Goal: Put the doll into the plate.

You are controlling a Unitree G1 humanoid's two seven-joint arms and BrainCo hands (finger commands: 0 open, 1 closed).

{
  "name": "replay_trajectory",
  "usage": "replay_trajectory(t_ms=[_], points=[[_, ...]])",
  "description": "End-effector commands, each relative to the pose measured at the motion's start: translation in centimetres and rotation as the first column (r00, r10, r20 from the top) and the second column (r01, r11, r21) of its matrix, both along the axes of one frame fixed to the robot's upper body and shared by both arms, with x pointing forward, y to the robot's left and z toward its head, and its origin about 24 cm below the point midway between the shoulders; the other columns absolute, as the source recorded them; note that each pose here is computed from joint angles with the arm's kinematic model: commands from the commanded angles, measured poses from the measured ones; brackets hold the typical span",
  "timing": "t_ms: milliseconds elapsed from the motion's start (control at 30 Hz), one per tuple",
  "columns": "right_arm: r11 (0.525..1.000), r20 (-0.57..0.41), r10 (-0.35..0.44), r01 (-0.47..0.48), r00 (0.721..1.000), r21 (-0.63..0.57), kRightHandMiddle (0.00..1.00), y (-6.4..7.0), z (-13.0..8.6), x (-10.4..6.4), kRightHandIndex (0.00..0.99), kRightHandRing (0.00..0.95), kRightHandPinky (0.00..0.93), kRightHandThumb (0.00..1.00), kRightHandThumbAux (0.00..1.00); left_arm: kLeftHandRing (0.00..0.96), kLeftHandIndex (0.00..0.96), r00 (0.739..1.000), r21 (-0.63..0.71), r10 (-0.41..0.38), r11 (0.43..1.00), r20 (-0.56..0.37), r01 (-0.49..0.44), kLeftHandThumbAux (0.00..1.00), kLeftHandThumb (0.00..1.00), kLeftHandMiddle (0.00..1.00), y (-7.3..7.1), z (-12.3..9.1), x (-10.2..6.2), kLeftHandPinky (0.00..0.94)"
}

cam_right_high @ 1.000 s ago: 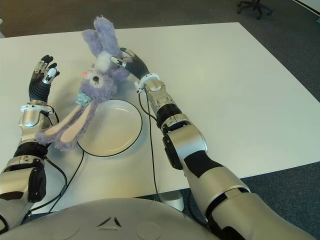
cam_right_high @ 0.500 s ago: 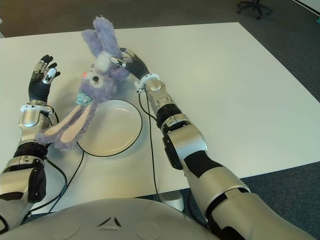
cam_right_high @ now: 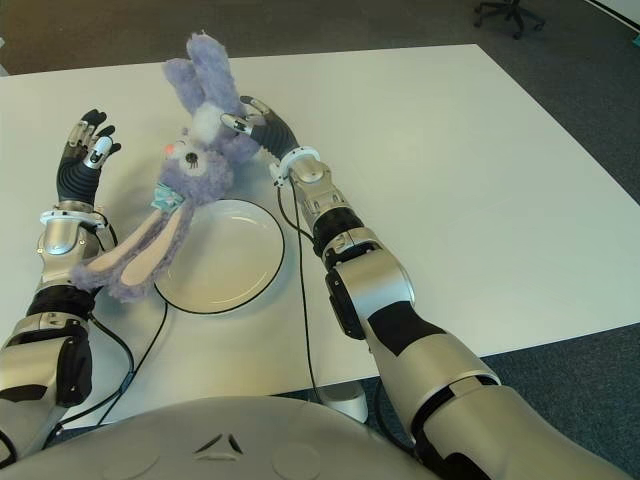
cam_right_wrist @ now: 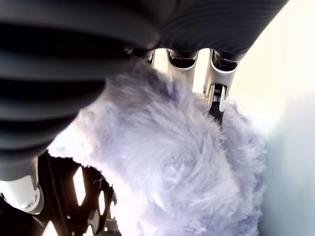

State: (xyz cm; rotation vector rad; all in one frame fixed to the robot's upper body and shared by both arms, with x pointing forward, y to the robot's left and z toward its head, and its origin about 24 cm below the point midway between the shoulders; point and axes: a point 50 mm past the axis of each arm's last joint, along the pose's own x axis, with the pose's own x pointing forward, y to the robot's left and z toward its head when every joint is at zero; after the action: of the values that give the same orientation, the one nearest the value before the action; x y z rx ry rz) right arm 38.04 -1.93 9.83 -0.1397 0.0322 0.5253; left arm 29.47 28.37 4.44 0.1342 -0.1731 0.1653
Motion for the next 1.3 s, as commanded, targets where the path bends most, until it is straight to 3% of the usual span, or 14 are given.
replay_trajectory(t_ms=[33,200,233,333,400,533,667,867,900,967,1033,1233,1300], points=[[0.994,-0.182,0.096,-0.083,0.979,0.075,0.053,4.44,-4.14,-3.59,0.0,0.11,0.219,0.234,0.556,0.095,0.0,0.983,-0.078,-0.014,0.997,-0.182,0.0,0.426,0.0,0.07,-1.34,-5.24,-2.85,0.151],[0.995,-0.207,0.066,-0.049,0.976,0.085,0.079,4.34,-4.34,-3.58,0.031,0.159,0.299,0.269,0.591,0.099,0.0,0.984,-0.075,-0.012,0.997,-0.18,-0.001,0.425,0.0,0.071,-1.29,-5.2,-2.89,0.164],[0.995,-0.214,0.058,-0.04,0.975,0.087,0.133,4.32,-4.38,-3.57,0.084,0.281,0.393,0.288,0.611,0.099,0.0,0.984,-0.075,-0.012,0.997,-0.18,-0.001,0.426,0.0,0.07,-1.27,-5.19,-2.91,0.165],[0.996,-0.232,0.033,-0.013,0.972,0.087,0.242,4.21,-4.51,-3.53,0.147,0.397,0.502,0.306,0.626,0.096,0.0,0.983,-0.074,-0.012,0.997,-0.181,-0.002,0.428,0.0,0.067,-1.23,-5.2,-2.94,0.154],[0.997,-0.238,0.02,-0.001,0.971,0.081,0.26,4.16,-4.55,-3.5,0.155,0.413,0.517,0.31,0.627,0.095,0.0,0.983,-0.074,-0.012,0.997,-0.182,-0.002,0.428,0.0,0.067,-1.23,-5.21,-2.94,0.151],[0.998,-0.245,0.0,0.016,0.969,0.065,0.419,4.08,-4.59,-3.44,0.224,0.522,0.598,0.311,0.648,0.095,0.0,0.983,-0.072,-0.012,0.997,-0.184,-0.001,0.43,0.0,0.067,-1.18,-5.2,-2.95,0.155],[0.999,-0.255,-0.015,0.027,0.967,0.047,0.501,4.05,-4.63,-3.39,0.259,0.576,0.64,0.29,0.643,0.091,0.0,0.983,-0.071,-0.012,0.997,-0.185,-0.001,0.423,0.0,0.065,-1.16,-5.18,-2.93,0.135],[0.997,-0.322,-0.057,0.069,0.945,0.026,0.643,3.96,-4.9,-3.3,0.362,0.702,0.773,0.288,0.636,0.08,0.0,0.983,-0.072,-0.009,0.997,-0.182,-0.005,0.415,0.0,0.064,-1.19,-5.15,-2.95,0.108],[0.997,-0.33,-0.066,0.078,0.942,0.024,0.65,3.96,-4.92,-3.3,0.368,0.709,0.781,0.29,0.635,0.079,0.0,0.983,-0.07,-0.009,0.998,-0.182,-0.004,0.415,0.0,0.064,-1.18,-5.14,-2.96,0.108],[0.996,-0.339,-0.076,0.088,0.938,0.021,0.699,3.97,-4.93,-3.29,0.505,0.746,0.81,0.292,0.637,0.074,0.0,0.983,-0.068,-0.01,0.998,-0.182,-0.003,0.42,0.0,0.061,-1.16,-5.13,-2.98,0.104],[0.995,-0.346,-0.084,0.096,0.934,0.018,0.735,3.97,-4.92,-3.27,0.559,0.771,0.825,0.295,0.642,0.072,0.0,0.983,-0.065,-0.011,0.998,-0.182,-0.001,0.423,0.0,0.06,-1.09,-5.09,-3.0,0.105],[0.993,-0.375,-0.101,0.117,0.922,0.019,0.789,3.92,-4.9,-3.2,0.615,0.812,0.849,0.341,0.676,0.071,0.0,0.982,-0.059,-0.013,0.998,-0.186,0.003,0.428,0.0,0.061,-0.96,-5.09,-3.03,0.108],[0.992,-0.386,-0.104,0.123,0.917,0.024,0.806,3.92,-4.88,-3.18,0.614,0.824,0.852,0.418,0.717,0.072,0.0,0.982,-0.057,-0.014,0.998,-0.187,0.003,0.424,0.0,0.058,-0.93,-5.08,-3.04,0.118]])
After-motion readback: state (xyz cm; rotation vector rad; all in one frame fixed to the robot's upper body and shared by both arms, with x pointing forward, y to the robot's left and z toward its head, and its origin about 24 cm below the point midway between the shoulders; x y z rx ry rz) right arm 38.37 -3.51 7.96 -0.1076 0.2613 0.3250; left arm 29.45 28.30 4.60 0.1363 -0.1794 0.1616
